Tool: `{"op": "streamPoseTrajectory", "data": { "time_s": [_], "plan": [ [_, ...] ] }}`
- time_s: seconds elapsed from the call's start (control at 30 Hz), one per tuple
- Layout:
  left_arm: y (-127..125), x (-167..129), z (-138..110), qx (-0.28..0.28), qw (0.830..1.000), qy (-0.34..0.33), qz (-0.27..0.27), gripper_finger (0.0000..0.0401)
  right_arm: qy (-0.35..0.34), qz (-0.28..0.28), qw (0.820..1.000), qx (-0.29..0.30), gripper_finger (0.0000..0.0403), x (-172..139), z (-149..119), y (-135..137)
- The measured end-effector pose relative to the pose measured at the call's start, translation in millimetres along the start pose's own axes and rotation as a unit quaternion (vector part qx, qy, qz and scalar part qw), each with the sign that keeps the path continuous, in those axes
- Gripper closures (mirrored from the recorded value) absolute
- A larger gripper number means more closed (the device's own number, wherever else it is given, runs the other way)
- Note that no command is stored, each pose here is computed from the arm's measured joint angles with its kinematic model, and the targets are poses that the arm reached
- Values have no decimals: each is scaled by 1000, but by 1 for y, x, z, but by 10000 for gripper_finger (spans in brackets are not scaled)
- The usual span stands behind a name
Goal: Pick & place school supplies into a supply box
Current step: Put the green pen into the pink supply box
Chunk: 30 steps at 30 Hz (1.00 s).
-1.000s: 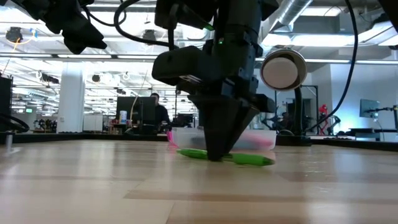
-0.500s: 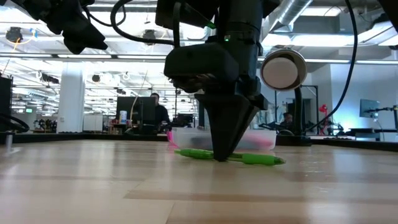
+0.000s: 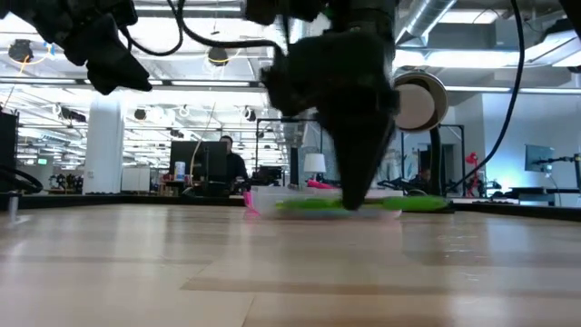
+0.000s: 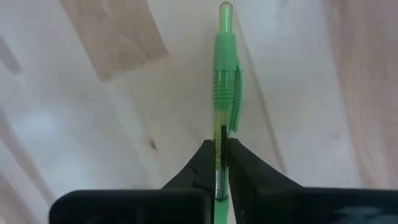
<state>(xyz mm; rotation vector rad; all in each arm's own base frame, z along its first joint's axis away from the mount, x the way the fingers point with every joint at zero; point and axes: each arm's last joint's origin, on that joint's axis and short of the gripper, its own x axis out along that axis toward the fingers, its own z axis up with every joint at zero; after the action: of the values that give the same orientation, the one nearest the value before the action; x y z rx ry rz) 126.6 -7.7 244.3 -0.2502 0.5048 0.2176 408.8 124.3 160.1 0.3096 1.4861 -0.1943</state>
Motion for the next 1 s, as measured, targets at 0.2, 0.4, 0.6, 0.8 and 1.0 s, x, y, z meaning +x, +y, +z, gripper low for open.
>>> {"op": "streamPoseTrajectory", "data": {
  "time_s": [0.2, 0.4, 0.6, 0.8, 1.0],
  "plan": [
    [-1, 1, 1, -1, 1000, -11, -4, 274, -26, 8, 999, -23, 393, -28, -2, -4],
    [-2, 0, 6, 7, 999, -33, -8, 274, -90, 8, 994, -60, 394, -65, 5, -20],
    [-3, 0, 10, 1, 998, -57, -7, 274, -125, -38, 985, -114, 393, -86, 19, -56],
    [-4, -1, 14, -9, 997, -79, -12, 274, -108, -68, 983, -132, 393, -83, 39, -102],
    [-4, -1, 15, -23, 996, -84, -15, 274, -103, -101, 982, -125, 391, -85, 51, -145]
  ]
}}
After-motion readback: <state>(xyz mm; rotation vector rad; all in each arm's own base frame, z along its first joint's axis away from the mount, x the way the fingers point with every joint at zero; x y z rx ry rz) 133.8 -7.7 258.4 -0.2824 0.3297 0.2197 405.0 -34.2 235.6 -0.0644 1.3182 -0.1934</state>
